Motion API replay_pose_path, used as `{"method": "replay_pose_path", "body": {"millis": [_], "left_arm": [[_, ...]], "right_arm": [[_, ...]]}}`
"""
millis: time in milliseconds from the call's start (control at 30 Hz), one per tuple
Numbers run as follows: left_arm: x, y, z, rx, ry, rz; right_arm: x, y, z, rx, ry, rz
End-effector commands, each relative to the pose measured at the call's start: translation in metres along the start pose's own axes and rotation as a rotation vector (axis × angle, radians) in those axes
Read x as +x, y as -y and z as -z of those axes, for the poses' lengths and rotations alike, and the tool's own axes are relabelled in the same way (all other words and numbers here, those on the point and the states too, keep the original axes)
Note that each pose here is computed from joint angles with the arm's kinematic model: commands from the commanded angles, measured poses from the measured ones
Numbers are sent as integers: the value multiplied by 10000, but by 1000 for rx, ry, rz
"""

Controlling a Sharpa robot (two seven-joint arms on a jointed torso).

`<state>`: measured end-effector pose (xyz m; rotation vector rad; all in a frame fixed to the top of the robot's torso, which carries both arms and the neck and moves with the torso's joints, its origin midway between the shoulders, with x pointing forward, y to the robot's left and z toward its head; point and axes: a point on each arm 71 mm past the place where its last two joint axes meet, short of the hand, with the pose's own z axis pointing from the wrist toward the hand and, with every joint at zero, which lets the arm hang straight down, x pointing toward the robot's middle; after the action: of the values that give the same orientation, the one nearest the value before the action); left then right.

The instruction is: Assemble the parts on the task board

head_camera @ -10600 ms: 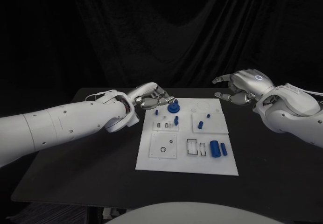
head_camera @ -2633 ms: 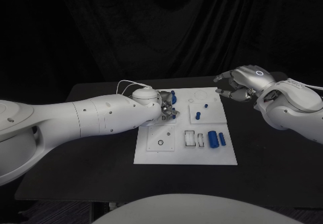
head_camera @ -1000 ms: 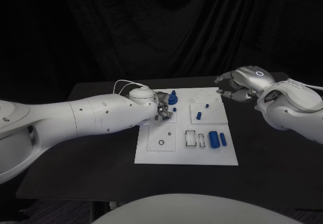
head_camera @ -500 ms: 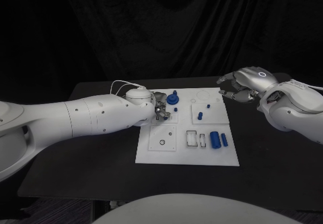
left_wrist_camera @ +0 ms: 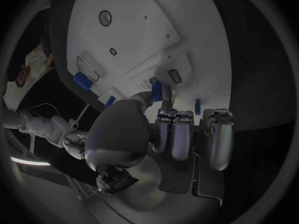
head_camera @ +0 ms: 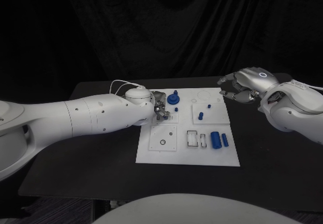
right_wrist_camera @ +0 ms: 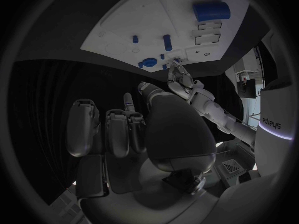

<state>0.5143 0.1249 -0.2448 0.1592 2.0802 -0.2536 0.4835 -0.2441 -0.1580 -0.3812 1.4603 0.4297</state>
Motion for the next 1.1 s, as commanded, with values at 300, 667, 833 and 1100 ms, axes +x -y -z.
{"method": "replay_pose_path", "body": {"millis": [300, 667, 833, 1100], "left_arm": [[-2, 30, 3, 25, 25, 13], [43, 63, 12, 29, 10, 10], [73, 55, 17, 24, 1, 9], [93, 45, 24, 19, -6, 9]], "right_arm": [[19, 17, -3, 26, -13, 3], [23, 21, -2, 31, -18, 4], [24, 25, 0, 33, -21, 4], [28, 28, -1, 36, -26, 5]]}}
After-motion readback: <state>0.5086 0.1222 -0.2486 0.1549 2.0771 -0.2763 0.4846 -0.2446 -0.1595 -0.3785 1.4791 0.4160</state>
